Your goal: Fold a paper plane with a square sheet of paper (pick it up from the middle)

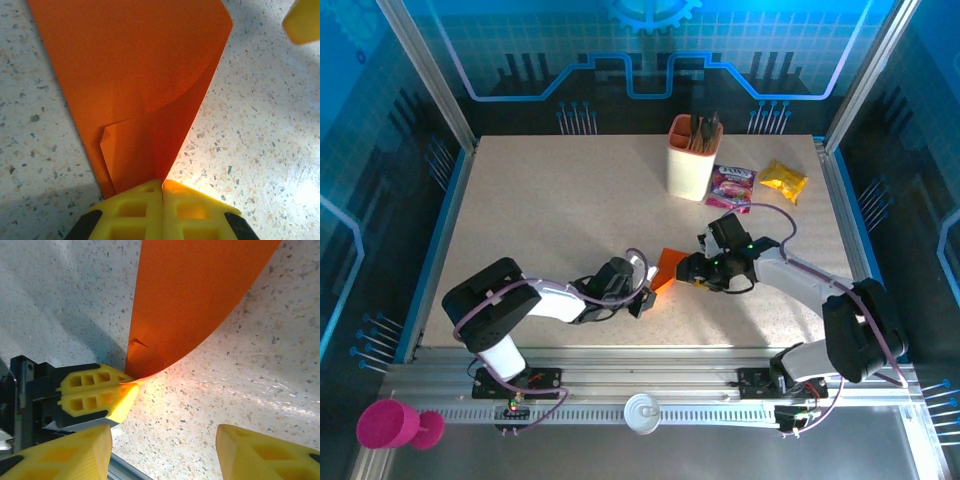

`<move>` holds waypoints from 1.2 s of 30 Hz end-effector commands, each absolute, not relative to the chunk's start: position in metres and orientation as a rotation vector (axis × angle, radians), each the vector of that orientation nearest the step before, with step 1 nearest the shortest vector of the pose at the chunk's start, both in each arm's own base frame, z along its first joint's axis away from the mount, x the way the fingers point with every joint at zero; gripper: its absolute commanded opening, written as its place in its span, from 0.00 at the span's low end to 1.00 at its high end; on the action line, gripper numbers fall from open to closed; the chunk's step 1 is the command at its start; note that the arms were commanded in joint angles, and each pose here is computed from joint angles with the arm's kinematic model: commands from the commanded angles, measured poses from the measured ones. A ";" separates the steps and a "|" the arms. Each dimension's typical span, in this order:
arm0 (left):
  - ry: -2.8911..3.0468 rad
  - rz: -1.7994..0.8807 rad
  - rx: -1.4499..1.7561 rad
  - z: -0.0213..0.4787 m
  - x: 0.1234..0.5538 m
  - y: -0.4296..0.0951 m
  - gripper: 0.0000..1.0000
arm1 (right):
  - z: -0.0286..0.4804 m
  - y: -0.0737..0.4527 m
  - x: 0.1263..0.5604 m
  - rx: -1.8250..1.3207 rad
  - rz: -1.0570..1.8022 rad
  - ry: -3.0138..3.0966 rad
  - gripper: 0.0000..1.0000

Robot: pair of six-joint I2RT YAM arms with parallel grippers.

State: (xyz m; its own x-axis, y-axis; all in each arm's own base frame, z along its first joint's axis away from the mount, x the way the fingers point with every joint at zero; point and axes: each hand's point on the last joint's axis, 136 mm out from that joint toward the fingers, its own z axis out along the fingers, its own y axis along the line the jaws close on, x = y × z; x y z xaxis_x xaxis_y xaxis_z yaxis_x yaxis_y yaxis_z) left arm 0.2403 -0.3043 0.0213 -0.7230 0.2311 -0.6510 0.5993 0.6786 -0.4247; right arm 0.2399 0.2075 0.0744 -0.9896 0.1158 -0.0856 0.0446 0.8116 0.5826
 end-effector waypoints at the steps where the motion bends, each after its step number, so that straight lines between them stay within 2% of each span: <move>1: 2.360 -0.960 0.617 0.018 0.233 -0.307 0.00 | 0.074 0.213 0.243 0.132 0.917 2.875 0.57; 8: 2.382 -0.978 0.593 0.014 0.233 -0.305 0.00 | 0.075 0.213 0.243 0.123 0.917 2.871 0.54; 10: 2.388 -0.981 0.586 0.012 0.232 -0.304 0.00 | 0.074 0.213 0.243 0.121 0.922 2.867 0.50; 12: 2.392 -0.983 0.572 0.010 0.233 -0.303 0.00 | 0.071 0.215 0.242 0.110 0.936 2.863 0.44; 17: 2.396 -0.994 0.539 0.009 0.235 -0.299 0.00 | 0.063 0.219 0.241 0.048 0.991 2.815 0.17; 21: 2.402 -1.014 0.522 0.009 0.235 -0.297 0.00 | 0.052 0.222 0.237 -0.006 1.025 2.800 0.01; 36: 2.419 -1.035 0.516 0.004 0.235 -0.295 0.00 | 0.048 0.245 0.253 -0.048 1.165 2.748 0.00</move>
